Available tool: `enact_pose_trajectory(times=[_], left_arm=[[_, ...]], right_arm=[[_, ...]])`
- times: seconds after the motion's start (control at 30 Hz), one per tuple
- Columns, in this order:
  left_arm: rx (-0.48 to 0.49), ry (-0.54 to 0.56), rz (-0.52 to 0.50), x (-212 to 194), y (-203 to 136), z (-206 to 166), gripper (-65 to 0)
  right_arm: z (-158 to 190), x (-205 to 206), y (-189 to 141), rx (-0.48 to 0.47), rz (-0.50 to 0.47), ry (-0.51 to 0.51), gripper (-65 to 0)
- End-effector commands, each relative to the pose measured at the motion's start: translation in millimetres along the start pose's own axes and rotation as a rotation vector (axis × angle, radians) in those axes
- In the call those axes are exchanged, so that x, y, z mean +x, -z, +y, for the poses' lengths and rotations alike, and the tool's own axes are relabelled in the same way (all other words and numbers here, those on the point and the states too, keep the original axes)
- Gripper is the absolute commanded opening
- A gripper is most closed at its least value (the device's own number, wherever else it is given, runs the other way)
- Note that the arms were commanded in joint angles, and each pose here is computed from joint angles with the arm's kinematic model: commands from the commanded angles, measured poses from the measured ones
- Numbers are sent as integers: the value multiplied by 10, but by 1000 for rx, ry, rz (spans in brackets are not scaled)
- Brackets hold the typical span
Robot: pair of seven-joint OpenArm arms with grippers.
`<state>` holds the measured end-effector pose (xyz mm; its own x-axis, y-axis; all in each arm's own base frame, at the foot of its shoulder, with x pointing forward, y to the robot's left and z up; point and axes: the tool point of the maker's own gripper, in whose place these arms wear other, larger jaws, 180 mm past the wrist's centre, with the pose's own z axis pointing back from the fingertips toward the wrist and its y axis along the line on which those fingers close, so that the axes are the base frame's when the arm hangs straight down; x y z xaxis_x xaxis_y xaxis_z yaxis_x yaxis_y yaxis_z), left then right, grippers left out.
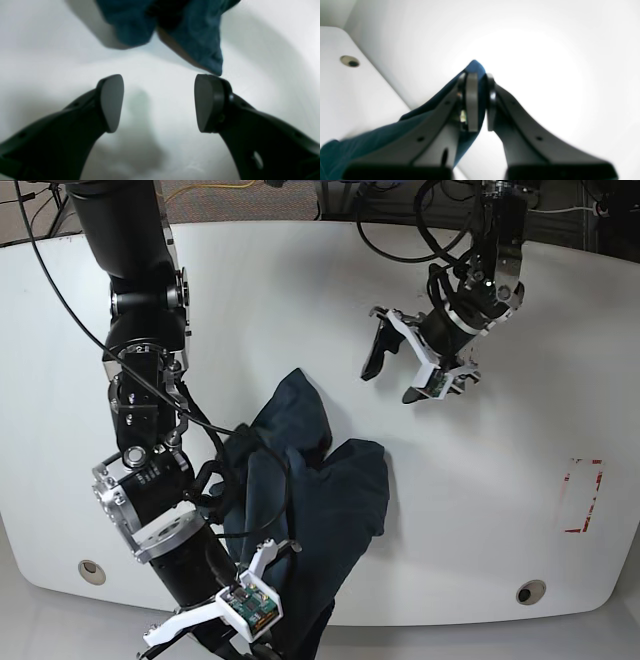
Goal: Layout the t-shirt on the table in an organized manner, then fold the t-shirt properly
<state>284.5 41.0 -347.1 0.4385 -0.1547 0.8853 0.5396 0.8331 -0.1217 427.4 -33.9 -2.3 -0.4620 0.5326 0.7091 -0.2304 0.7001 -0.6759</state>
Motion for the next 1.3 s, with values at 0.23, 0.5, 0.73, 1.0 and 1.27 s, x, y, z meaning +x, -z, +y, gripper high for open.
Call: enact_pose_trajectory(times=[0.23,0.5,0.73,1.0,1.27], left_arm=[[-147,24,28,-11,463,-352,-229],[-197,-38,58,-20,879,-546,-229],[-230,-103,13,40,1164,-700,-229],[-290,-115,70,-114,1432,-943,-235],[-281,-142,119,-283,1522,-911,-460]], right_arm=[[-255,310,23,-59,-85,-33,-648],[-313,388,26,-71,-103,-44,-648],[-355,439,25,-80,-114,-53,-648],[-370,455,28,-82,-116,-58,-648],[-397,437,15,-86,-110,-69,-648]])
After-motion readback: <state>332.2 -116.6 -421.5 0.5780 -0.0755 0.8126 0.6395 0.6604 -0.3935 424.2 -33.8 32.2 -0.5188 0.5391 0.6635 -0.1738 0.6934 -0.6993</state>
